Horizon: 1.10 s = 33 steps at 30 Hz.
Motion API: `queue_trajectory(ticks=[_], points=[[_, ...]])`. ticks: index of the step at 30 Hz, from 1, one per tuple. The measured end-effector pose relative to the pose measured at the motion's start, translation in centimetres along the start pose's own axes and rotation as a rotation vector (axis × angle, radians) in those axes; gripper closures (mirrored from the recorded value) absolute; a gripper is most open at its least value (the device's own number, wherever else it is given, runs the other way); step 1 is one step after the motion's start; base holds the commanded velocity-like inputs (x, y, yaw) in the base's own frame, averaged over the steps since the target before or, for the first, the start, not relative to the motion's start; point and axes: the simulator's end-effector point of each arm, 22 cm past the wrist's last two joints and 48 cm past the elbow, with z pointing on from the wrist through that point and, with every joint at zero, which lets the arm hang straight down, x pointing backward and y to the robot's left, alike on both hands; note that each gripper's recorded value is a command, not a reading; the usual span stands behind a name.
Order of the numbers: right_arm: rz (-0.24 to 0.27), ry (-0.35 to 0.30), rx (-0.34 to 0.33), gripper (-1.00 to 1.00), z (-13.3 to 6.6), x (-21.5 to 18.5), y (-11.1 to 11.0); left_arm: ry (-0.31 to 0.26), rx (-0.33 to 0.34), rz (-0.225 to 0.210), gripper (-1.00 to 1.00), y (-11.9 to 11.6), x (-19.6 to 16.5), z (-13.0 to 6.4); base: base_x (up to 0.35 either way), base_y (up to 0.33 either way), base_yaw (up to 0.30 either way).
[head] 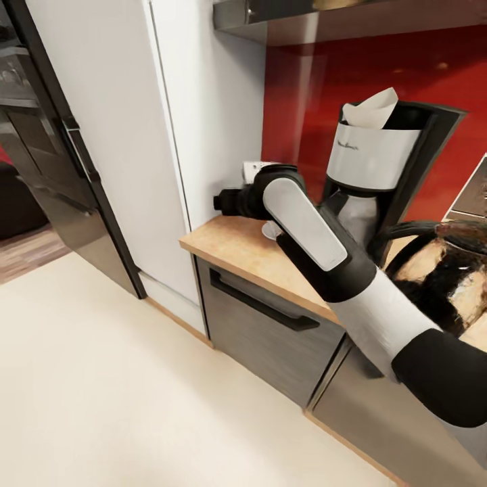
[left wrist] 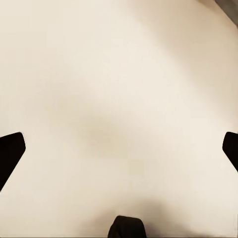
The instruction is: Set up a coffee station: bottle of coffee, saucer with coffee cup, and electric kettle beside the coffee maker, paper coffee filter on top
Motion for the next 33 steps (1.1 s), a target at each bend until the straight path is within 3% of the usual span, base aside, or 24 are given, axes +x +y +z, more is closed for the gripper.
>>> queue_trajectory(ticks=[6, 9, 10, 11, 12, 15, 16, 23, 26, 29, 30, 33], points=[[0.009, 0.023, -0.249, -1.0, -0.9, 2.4, 5.4, -0.001, -0.001, 0.0, -1.0, 0.0, 0.0, 0.0, -0.126, 0.0, 0.0], [0.019, 0.054, -0.436, -1.0, -1.8, 4.6, 8.7, -0.001, -0.001, 0.001, -1.0, 0.0, 0.0, 0.0, -0.019, 0.0, 0.0], [0.018, 0.054, -0.437, -1.0, -1.8, 4.6, 8.7, -0.001, -0.001, 0.001, -1.0, 0.0, 0.0, 0.0, -0.01, 0.0, 0.0], [0.022, 0.065, -0.508, -1.0, -2.2, 5.3, 9.8, -0.001, -0.001, 0.0, -1.0, 0.0, 0.0, 0.0, -0.005, 0.0, 0.0], [0.027, 0.091, -0.635, -1.0, -3.2, 6.9, 11.6, -0.001, 0.0, 0.0, -1.0, 0.0, 0.0, 0.0, -0.004, 0.0, 0.0], [0.043, 0.141, -0.781, -1.0, -4.2, 10.3, 12.8, -0.002, 0.0, 0.0, -1.0, 0.0, 0.0, 0.0, -0.002, 0.0, 0.0], [0.044, 0.167, -0.858, -1.0, -4.7, 12.7, 13.2, -0.002, 0.001, 0.0, -1.0, 0.0, 0.0, 0.0, 0.0, 0.0, 0.0], [0.03, 0.148, -1.017, -1.0, -6.0, 22.3, 14.0, -0.002, 0.002, 0.0, -1.0, 0.0, 0.0, 0.0, 0.0, 0.0, 0.0], [0.015, 0.175, -1.049, -1.0, -6.9, 27.1, 14.1, -0.002, 0.003, 0.0, -1.0, -0.1, 0.0, 0.0, 0.0, 0.0, 0.0], [0.037, 0.193, -1.048, -1.0, -7.3, 30.2, 13.6, -0.002, 0.004, 0.0, -1.0, -0.1, 0.0, 0.0, 0.0, 0.0, 0.0], [0.074, 0.182, -0.999, -1.0, -7.1, 34.2, 11.0, -0.001, 0.005, -0.001, -1.0, -0.1, 0.0, 0.0, 0.0, 0.0, 0.0], [0.123, 0.21, -0.955, -1.0, -7.5, 38.5, 8.9, -0.001, 0.006, -0.001, -1.0, -0.2, 0.1, 0.0, 0.0, 0.0, 0.0]])
